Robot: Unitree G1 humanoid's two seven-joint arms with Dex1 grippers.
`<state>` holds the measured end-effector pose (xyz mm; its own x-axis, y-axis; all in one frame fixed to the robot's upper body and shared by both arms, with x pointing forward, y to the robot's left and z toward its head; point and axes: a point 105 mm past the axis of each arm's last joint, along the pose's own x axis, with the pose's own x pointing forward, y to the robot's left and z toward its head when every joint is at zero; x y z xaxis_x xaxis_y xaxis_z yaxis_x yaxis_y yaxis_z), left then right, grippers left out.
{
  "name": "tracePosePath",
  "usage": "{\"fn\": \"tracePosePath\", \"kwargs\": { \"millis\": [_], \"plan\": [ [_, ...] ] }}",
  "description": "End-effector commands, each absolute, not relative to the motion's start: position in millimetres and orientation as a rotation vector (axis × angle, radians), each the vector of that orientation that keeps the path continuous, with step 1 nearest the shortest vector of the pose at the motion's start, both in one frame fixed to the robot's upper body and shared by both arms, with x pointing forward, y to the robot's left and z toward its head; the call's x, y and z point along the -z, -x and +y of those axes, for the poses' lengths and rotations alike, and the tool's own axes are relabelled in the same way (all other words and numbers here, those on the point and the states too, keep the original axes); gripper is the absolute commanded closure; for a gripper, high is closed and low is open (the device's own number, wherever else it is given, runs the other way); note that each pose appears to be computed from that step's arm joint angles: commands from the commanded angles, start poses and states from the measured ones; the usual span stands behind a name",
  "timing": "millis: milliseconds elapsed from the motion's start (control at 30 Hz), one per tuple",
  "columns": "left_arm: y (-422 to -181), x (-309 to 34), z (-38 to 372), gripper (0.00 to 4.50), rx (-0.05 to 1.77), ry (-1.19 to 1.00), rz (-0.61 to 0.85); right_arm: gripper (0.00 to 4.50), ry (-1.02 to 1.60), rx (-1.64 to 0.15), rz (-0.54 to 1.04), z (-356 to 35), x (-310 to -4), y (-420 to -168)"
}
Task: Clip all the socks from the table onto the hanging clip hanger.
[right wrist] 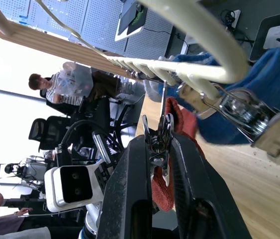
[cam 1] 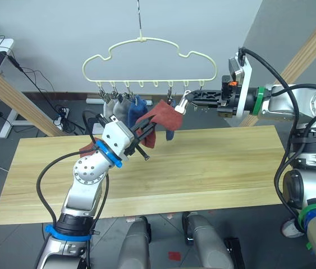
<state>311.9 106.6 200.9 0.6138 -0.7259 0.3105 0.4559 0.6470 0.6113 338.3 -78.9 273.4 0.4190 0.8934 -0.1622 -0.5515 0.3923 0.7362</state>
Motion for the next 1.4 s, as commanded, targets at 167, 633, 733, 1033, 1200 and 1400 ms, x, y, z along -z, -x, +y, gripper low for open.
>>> {"fn": "tracePosePath", "kwargs": {
  "millis": [167, 633, 733, 1033, 1200, 1400],
  "plan": [
    [-307.6, -215.1, 109.0, 4.47, 0.690, -0.492, -0.643, 4.30, -0.659, -0.986, 0.570, -84.1, -281.0, -336.7],
    [-306.0, -214.1, 102.9, 4.47, 0.706, -0.486, -0.640, 4.30, -0.657, -1.019, 0.553, -75.0, -286.0, -334.3],
    [-306.2, -213.9, 103.0, 4.47, 0.708, -0.488, -0.638, 4.30, -0.659, -1.019, 0.553, -74.9, -286.1, -334.4],
    [-307.4, -214.7, 102.6, 4.50, 0.708, -0.489, -0.638, 3.37, -0.657, -1.040, 0.547, -72.8, -288.0, -332.3],
    [-307.3, -214.7, 102.8, 4.50, 0.706, -0.490, -0.638, 1.65, -0.654, -1.039, 0.548, -73.7, -287.1, -331.9],
    [-307.3, -214.1, 104.0, 4.50, 0.697, -0.497, -0.634, 0.06, -0.635, -1.008, 0.555, -81.4, -277.1, -329.9]
  ]
}}
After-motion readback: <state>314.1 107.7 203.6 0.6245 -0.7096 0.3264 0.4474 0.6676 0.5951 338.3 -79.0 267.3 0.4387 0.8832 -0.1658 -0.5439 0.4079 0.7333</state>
